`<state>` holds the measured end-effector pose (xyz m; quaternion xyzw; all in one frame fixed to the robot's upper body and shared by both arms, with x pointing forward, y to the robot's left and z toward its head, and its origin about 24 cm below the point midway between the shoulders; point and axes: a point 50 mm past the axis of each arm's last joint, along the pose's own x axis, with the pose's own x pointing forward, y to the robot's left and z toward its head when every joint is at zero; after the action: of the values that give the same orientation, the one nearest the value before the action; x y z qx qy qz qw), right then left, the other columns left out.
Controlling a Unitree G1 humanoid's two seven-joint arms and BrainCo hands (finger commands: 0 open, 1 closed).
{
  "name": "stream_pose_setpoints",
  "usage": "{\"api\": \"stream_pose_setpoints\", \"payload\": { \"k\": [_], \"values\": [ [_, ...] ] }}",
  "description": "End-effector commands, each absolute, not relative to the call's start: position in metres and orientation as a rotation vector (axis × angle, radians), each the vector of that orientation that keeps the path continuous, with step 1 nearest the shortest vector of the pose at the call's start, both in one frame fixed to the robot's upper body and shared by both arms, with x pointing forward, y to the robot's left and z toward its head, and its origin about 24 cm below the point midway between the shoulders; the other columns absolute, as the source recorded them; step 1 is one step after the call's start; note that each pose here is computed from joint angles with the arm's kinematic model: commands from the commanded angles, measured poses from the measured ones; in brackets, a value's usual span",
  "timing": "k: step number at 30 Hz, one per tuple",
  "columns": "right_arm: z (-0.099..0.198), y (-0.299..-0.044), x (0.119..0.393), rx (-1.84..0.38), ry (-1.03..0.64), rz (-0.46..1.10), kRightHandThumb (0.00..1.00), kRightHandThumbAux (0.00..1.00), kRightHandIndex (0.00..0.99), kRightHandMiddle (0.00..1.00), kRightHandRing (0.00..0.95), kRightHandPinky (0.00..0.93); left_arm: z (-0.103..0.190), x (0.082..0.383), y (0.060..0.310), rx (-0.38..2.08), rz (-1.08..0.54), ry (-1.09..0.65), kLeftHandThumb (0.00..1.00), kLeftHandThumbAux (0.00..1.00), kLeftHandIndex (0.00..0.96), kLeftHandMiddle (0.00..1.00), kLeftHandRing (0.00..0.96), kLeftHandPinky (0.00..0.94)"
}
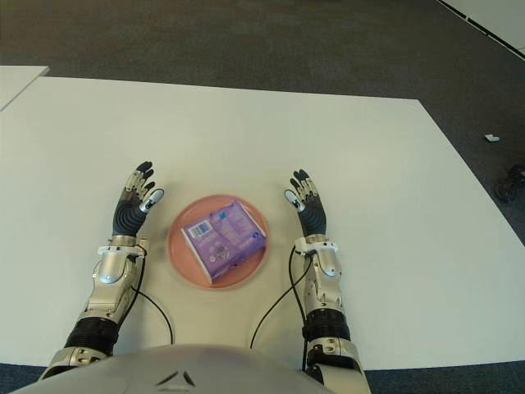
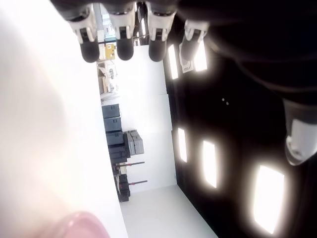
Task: Put the tissue paper into the plate.
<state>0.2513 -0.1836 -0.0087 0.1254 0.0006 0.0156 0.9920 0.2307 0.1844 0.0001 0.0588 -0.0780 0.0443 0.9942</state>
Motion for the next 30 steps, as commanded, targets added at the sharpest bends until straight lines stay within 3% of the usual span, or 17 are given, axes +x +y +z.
{"api": "stream_pose_setpoints", "payload": {
  "k": [1, 30],
  "values": [
    [-0.0420, -0.1865, 0.2289, 0.291, 0.175, -0.017, 0.000, 0.661, 0.000, 0.017, 0.000, 0.006, -0.0020, 0.2314, 0.1863, 0.126, 0.110, -0.149, 0.000, 0.493, 0.022, 0.000, 0.000, 0.000],
    [-0.0436, -0.1816, 0.2292, 0.300, 0.196, 0.003, 0.000, 0.661, 0.000, 0.009, 0.000, 0.012, -0.0090, 0.2278, 0.1962, 0.110, 0.163, -0.116, 0.000, 0.508, 0.039, 0.012, 0.000, 0.000]
  ]
}}
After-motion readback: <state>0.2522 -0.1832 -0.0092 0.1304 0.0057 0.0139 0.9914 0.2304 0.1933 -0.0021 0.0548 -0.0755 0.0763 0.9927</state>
